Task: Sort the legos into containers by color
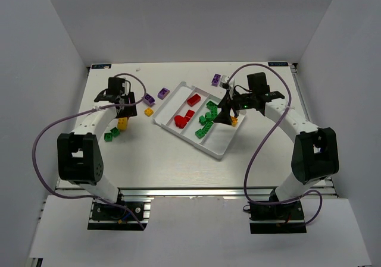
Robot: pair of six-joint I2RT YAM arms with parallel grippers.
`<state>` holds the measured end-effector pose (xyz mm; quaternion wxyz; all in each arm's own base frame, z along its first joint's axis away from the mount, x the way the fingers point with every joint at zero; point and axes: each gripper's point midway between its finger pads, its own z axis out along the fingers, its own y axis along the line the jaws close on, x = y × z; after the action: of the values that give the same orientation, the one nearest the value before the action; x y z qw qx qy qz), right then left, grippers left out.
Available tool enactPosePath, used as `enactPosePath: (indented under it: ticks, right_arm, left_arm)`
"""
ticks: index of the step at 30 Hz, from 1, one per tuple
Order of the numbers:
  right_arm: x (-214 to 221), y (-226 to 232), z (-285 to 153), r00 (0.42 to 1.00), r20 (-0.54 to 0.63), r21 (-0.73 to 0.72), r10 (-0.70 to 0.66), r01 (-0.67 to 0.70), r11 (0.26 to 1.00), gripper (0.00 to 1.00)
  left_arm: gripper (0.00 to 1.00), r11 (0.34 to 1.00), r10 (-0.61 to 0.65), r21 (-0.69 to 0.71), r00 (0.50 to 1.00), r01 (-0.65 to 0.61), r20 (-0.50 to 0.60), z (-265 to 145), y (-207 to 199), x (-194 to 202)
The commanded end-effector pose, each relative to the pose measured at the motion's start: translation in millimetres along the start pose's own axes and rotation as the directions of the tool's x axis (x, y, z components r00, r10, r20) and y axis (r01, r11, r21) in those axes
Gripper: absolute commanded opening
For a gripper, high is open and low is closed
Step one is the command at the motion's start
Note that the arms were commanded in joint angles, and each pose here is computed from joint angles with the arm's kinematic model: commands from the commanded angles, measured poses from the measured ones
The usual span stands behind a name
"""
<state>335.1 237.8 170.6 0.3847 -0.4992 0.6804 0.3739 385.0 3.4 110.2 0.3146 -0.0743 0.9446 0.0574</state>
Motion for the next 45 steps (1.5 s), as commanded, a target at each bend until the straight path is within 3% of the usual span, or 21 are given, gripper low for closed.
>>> enactPosePath:
  ticks: [1, 15, 20, 30, 33, 34, 38, 41, 45]
  right_arm:
    - [-18.5, -3.5, 0.1, 0.999, 0.028, -0.011, -0.044, 0.045, 0.999, 0.86]
    - [-18.5, -10.1, 0.4, 0.999, 0.019, 0.019, -0.026, 0.026, 0.999, 0.87]
    - [-20.8, -16.7, 3.1, 1.000, 0.017, 0.021, -0.025, 0.024, 0.999, 0.87]
    - [-21.2, -20.6, 6.1, 1.000, 0.009, 0.015, -0.013, 0.013, 1.000, 0.87]
    - [-21.4, -17.9, 3.8, 1.000, 0.007, 0.011, -0.015, 0.015, 1.000, 0.87]
    - [-22.1, -17.1, 3.4, 1.000, 0.009, 0.009, -0.021, 0.021, 1.000, 0.87]
    - [-27.1, -9.7, -2.4, 0.999, 0.019, 0.008, -0.039, 0.039, 0.999, 0.87]
    - [-28.9, -2.4, -8.2, 0.998, 0.020, 0.009, -0.064, 0.064, 0.998, 0.87]
    - [-23.4, 9.0, -12.8, 0.997, 0.013, -0.005, -0.081, 0.081, 0.997, 0.87]
  left_arm:
    - [0.79, 0.999, 0.034, -0.021, 0.999, -0.035, -0.017, 6.9, 9.4, -4.0]
    - [0.77, 0.999, 0.050, 0.024, 0.995, -0.049, -0.084, 44.4, 9.2, 5.1]
    - [0.72, 0.999, 0.032, 0.033, 0.990, -0.028, -0.138, 56.8, 19.8, 19.5]
    - [0.64, 0.998, 0.042, 0.047, 0.989, -0.036, -0.144, 65.7, 21.9, 23.8]
    - [0.52, 0.996, 0.043, 0.078, 0.990, -0.032, -0.133, 67.5, 16.2, 21.7]
    - [0.42, 0.996, 0.041, 0.088, 0.990, -0.029, -0.133, 68.0, 14.2, 22.2]
    - [0.26, 0.995, 0.017, 0.104, 0.992, -0.004, -0.129, 69.2, 9.8, 22.2]
    - [0.18, 0.993, -0.009, 0.113, 0.993, 0.022, -0.116, 64.0, 7.4, 20.8]
    - [0.14, 0.977, -0.063, 0.201, 0.996, 0.074, -0.060, 38.6, -7.9, 10.4]
